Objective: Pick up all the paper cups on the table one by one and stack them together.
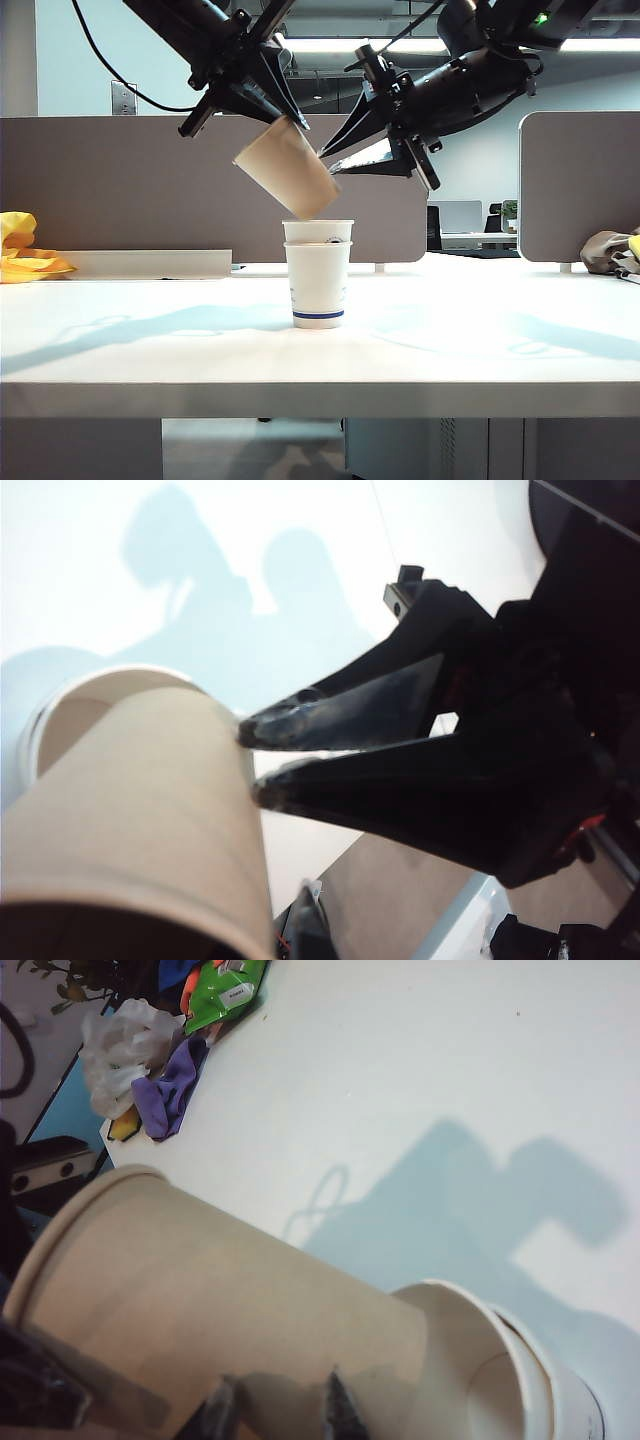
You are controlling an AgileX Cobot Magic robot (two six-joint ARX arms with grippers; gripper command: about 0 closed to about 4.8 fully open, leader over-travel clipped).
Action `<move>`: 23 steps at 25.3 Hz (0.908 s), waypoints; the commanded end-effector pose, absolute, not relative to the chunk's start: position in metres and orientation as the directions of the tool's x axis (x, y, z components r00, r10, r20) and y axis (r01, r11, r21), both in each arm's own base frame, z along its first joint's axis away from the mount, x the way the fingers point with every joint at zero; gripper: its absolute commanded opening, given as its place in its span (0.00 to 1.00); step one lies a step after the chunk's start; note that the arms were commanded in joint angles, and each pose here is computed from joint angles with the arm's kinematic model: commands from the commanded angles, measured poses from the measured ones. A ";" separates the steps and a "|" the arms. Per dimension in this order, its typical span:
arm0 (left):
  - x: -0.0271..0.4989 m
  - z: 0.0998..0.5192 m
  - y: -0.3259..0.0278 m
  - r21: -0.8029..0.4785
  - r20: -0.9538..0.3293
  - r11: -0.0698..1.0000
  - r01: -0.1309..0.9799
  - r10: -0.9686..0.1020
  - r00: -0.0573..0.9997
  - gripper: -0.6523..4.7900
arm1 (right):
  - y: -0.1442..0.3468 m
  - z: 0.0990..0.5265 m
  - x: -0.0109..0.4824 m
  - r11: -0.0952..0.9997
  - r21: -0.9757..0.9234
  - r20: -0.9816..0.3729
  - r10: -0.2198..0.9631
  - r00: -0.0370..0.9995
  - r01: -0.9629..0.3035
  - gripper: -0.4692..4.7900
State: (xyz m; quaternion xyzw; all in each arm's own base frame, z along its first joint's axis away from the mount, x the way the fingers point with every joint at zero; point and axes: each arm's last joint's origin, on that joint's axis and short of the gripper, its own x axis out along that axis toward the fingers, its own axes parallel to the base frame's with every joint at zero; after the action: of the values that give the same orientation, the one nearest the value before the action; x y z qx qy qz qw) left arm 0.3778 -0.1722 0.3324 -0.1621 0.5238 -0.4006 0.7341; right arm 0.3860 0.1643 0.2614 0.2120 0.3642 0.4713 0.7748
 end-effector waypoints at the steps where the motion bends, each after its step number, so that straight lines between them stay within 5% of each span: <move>1: 0.377 0.340 -0.175 -0.667 -0.601 0.587 0.458 -0.788 0.134 0.18 | 0.167 0.262 0.385 0.452 0.675 -0.358 0.892 0.277 -0.584 0.31; 7: 0.377 0.340 -0.175 -0.667 -0.601 0.587 0.458 -0.788 0.134 0.28 | 0.167 0.262 0.385 0.452 0.675 -0.359 0.892 0.276 -0.583 0.31; 23: 0.379 0.340 -0.176 -0.659 -0.598 0.589 0.468 -0.788 0.150 0.22 | 0.166 0.262 0.384 0.446 0.686 -0.357 0.895 0.267 -0.575 0.31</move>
State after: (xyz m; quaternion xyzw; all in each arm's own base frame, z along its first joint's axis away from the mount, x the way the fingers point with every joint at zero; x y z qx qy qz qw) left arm 0.3793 -0.1763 0.3357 -0.1627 0.5046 -0.4198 0.7367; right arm 0.3847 0.1659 0.2596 0.2155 0.3740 0.4746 0.7671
